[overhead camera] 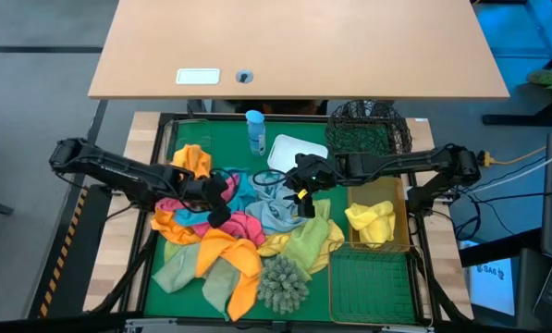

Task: Sort microfiber towel by color & place in baskets
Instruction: Put the blue microfiber towel into the circular wire basket

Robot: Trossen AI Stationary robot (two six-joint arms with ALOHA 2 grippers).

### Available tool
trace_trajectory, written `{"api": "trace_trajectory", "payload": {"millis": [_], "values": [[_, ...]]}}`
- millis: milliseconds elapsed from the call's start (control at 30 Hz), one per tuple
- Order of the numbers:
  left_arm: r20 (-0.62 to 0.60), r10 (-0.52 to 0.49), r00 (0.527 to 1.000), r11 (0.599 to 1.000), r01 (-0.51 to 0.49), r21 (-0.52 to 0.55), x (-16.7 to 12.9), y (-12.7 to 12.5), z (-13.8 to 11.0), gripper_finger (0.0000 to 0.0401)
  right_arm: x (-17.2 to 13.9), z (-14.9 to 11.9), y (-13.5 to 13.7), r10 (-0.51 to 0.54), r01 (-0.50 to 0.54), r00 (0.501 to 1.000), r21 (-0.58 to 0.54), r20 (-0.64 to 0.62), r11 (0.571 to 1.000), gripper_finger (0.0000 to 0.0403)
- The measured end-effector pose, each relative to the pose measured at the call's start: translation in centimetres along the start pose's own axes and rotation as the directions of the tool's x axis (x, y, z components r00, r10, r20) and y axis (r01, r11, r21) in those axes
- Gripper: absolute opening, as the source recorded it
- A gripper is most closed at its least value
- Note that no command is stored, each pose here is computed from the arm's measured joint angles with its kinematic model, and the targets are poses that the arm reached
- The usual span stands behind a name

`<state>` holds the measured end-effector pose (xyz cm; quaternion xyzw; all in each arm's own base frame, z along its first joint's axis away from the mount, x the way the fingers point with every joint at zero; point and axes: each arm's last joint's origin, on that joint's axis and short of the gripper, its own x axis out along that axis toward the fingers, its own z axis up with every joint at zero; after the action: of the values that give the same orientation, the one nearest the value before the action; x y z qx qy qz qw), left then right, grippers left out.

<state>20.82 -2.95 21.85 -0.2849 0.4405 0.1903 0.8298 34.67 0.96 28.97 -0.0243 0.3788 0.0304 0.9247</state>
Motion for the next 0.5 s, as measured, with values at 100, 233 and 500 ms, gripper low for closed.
{"api": "trace_trajectory", "payload": {"millis": [100, 233, 500], "values": [[0.001, -0.003, 1.0, 1.0, 0.003, -0.024, 0.5, 0.24, -0.4, 0.0186, 0.0, 0.0, 0.0, 0.0, 0.0, 1.0, 0.0, 0.0, 1.0, 0.0193], [0.007, -0.01, 1.0, 0.999, 0.01, -0.038, 0.9, 0.42, -0.65, 0.018, 0.0, 0.02, 0.0, 0.0, 0.0, 1.0, 0.0, 0.002, 1.0, 0.0193], [0.053, -0.054, 0.997, 0.998, 0.056, -0.032, 0.91, 0.0, -0.25, 0.0081, 0.0, 0.16, 0.0, 0.0, 0.0, 1.0, 0.0, 0.016, 1.0, 0.0193]]}}
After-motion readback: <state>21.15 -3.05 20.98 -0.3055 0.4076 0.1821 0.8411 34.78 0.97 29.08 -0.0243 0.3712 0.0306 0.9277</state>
